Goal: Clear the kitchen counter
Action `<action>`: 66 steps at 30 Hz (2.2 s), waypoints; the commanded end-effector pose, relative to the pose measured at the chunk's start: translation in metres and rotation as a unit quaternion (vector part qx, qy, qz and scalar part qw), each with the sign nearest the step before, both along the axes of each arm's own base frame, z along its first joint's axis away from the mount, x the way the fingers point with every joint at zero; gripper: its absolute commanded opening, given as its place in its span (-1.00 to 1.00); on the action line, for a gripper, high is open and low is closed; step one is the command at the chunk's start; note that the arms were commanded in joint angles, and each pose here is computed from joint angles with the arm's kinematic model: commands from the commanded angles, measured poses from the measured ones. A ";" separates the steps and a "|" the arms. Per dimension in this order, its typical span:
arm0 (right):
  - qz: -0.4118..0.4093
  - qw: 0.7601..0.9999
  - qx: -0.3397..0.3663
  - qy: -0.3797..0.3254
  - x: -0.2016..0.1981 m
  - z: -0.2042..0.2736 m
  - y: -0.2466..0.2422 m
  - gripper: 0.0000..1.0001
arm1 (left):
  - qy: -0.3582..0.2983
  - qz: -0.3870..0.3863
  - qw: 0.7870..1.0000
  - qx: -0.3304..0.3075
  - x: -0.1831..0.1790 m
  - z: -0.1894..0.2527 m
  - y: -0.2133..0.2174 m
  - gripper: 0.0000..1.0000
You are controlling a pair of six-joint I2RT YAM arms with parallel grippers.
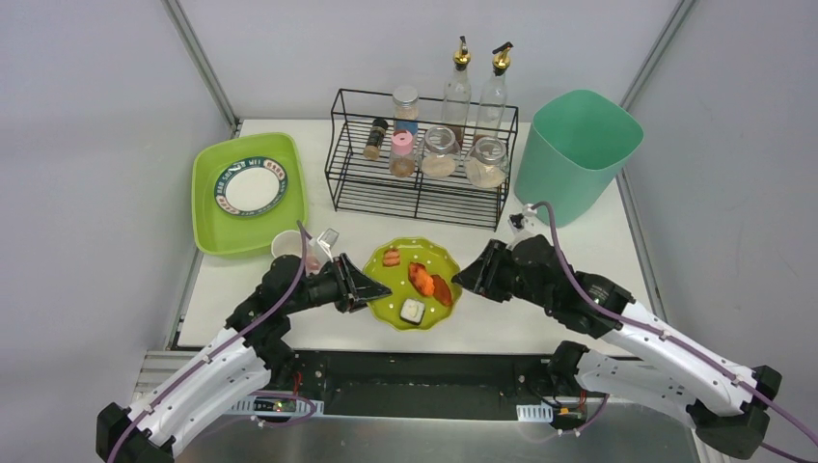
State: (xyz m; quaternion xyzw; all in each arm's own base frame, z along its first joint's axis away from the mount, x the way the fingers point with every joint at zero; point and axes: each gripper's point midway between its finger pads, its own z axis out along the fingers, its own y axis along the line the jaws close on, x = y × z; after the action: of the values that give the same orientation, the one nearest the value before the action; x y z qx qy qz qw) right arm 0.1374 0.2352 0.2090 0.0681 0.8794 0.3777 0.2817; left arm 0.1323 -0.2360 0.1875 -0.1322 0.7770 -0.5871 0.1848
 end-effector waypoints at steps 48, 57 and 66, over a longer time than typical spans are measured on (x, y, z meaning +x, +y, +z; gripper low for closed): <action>-0.017 0.990 0.137 0.004 0.010 0.030 0.033 -0.15 | -0.126 -0.050 0.975 -0.178 -0.044 0.122 0.013 -1.00; 0.039 0.983 0.173 0.042 -0.005 0.023 0.058 -0.22 | -0.133 -0.050 0.973 -0.180 -0.045 0.124 0.015 -1.00; 0.056 0.979 0.192 0.050 -0.012 0.024 0.066 -0.51 | -0.129 -0.050 0.975 -0.176 -0.044 0.122 0.013 -1.00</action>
State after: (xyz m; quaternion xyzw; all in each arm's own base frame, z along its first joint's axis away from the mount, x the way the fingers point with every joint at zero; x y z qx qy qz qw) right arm 0.1357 0.2907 0.2200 0.1039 0.8213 0.5169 0.2179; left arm 0.1032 -0.2273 0.2260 -0.1190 0.7299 -0.6513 0.1700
